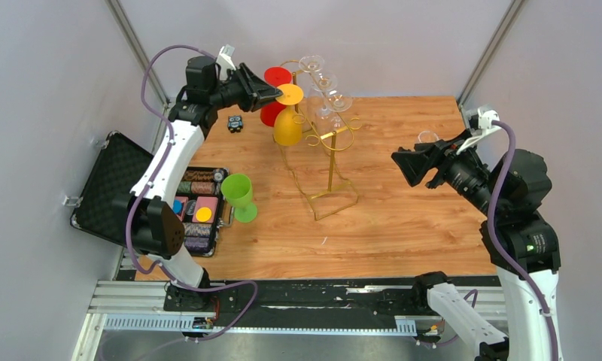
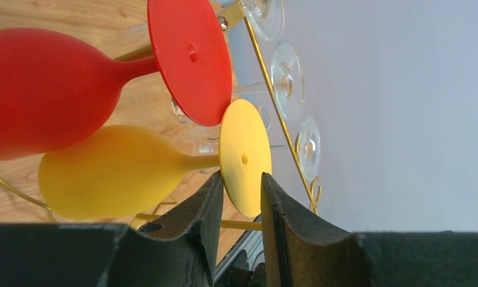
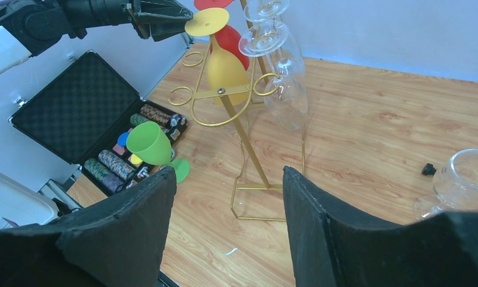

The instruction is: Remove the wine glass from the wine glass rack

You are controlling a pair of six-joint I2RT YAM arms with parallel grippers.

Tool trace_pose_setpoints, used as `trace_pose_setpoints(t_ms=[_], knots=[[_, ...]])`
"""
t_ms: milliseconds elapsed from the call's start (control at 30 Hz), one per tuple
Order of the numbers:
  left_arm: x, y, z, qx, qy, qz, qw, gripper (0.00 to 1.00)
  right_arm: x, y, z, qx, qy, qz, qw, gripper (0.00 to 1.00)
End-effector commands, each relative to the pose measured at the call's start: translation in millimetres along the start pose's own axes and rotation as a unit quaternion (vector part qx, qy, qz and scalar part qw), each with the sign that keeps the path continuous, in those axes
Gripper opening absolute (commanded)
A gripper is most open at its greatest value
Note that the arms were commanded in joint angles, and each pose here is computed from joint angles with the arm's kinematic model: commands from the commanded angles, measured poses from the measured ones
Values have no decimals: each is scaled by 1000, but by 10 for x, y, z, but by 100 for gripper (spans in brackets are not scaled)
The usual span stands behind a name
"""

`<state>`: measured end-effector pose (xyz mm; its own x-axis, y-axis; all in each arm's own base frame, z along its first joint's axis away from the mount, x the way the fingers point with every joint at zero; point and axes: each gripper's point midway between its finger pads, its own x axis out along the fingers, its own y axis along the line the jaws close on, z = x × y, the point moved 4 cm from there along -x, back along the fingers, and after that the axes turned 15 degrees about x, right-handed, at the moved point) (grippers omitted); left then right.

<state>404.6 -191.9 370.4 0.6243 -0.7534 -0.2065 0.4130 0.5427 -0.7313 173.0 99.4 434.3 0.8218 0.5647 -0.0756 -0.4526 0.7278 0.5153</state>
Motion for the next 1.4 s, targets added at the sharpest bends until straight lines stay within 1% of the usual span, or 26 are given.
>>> trace_pose_setpoints(t_ms=[0, 433, 633, 1067, 1267, 1333, 1367], knots=[[-41, -171, 182, 22, -22, -24, 999, 37, 5, 19, 62, -15, -19, 5, 1000, 64], [-21, -204, 225, 23, -23, -27, 999, 34, -10, 15, 52, -20, -22, 4, 1000, 63], [48, -207, 192, 23, -14, -26, 999, 34, -27, 28, 52, -22, -24, 6, 999, 63], [160, -280, 129, 30, 0, -28, 999, 28, -40, 47, 41, -29, -23, 11, 999, 63], [146, -277, 90, 33, 8, -25, 999, 19, -46, 61, 46, -30, -24, 13, 999, 63], [133, -283, 82, 35, 9, -25, 999, 13, -46, 68, 49, -30, -24, 15, 999, 63], [126, -288, 80, 37, 10, -25, 999, 6, -43, 69, 46, -30, -23, 16, 999, 63]])
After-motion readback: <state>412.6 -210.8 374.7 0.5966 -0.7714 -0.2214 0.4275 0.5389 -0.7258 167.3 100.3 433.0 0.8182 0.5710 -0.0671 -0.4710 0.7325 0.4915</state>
